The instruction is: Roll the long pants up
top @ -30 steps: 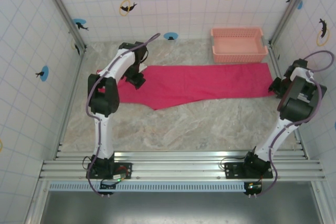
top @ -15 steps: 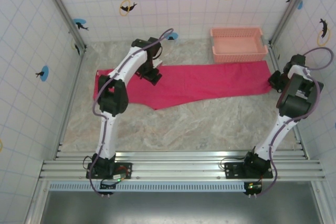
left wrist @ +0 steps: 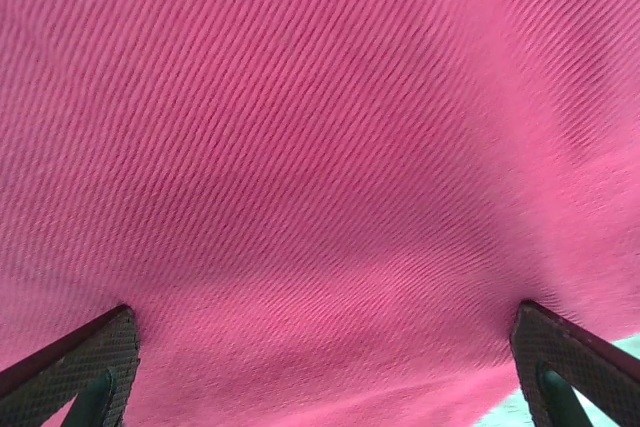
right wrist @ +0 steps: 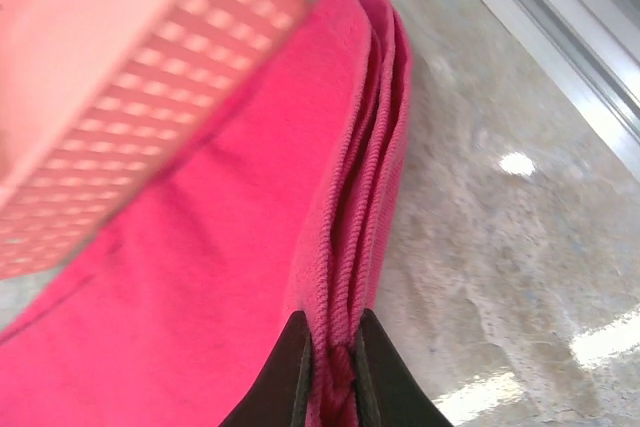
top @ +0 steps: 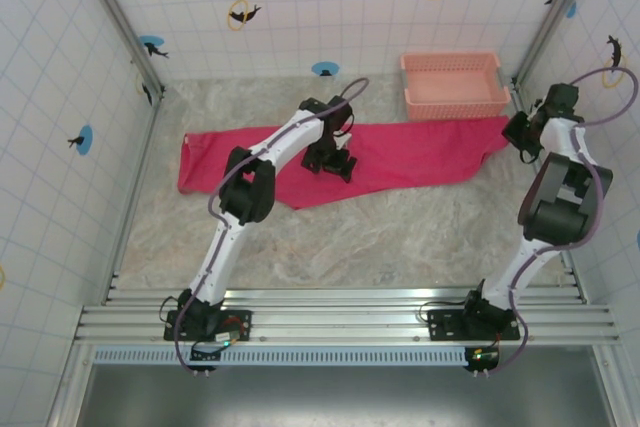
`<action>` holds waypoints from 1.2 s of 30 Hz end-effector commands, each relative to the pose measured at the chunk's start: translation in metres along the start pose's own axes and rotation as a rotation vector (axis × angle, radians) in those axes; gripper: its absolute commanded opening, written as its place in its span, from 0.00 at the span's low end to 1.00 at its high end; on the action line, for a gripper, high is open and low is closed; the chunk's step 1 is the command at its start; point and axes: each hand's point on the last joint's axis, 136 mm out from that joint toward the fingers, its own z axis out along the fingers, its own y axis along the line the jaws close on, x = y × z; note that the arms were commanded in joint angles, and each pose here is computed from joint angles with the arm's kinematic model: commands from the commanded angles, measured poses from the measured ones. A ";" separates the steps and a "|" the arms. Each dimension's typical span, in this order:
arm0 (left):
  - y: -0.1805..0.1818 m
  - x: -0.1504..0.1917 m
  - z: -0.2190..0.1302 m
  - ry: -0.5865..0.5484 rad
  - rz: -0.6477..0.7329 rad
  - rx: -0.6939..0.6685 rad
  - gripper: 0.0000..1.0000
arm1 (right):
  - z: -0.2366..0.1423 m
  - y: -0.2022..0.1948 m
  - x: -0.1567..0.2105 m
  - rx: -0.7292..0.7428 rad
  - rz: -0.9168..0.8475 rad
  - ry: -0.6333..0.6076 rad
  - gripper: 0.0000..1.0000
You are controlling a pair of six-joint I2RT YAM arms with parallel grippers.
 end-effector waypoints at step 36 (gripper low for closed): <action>0.161 0.115 -0.196 -0.303 -0.469 -0.019 0.97 | -0.197 0.311 0.156 -0.698 -0.620 0.070 0.00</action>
